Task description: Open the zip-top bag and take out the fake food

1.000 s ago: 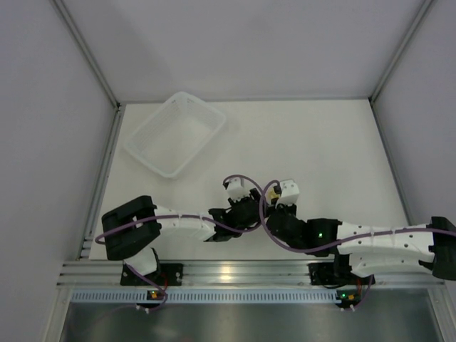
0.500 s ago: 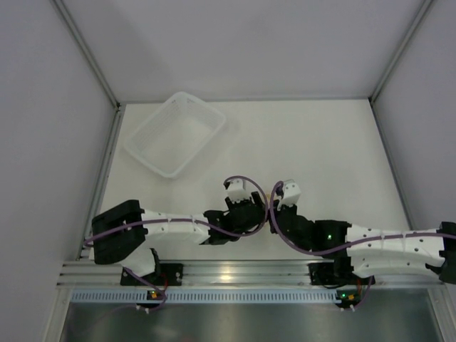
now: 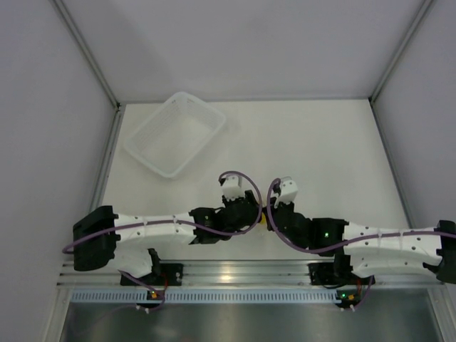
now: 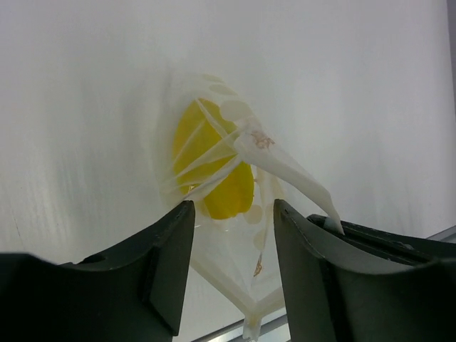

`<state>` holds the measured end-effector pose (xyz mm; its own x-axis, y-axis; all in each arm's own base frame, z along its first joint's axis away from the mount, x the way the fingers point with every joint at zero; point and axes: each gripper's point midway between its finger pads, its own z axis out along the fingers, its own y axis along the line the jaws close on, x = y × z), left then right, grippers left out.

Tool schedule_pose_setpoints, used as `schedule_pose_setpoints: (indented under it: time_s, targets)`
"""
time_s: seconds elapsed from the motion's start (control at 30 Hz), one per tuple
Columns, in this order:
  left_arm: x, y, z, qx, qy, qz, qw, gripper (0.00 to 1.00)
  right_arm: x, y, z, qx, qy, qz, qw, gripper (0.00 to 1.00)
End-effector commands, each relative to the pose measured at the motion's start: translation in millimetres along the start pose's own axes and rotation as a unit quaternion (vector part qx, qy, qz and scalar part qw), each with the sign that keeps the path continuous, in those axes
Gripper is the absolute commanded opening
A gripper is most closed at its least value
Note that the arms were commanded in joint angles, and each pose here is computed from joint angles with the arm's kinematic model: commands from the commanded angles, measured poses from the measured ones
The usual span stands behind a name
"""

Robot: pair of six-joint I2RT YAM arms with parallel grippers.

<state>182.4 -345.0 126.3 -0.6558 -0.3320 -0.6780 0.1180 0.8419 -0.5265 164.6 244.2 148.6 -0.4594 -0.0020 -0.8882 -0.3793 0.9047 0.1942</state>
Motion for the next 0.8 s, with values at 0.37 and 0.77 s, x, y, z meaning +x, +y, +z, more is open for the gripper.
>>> schedule_pose_setpoints:
  time_s: [0.37, 0.77]
  targets:
    - [-20.2, -69.4, -22.9, 0.135, 0.005, -0.169, 0.976, 0.26, -15.6, 26.9, 1.8, -0.046, -0.018, 0.035, 0.998, 0.00]
    - [11.5, -62.9, 15.0, 0.085, 0.019, -0.212, 0.973, 0.03, -16.6, 36.7, 1.6, -0.070, -0.022, 0.054, 0.996, 0.00]
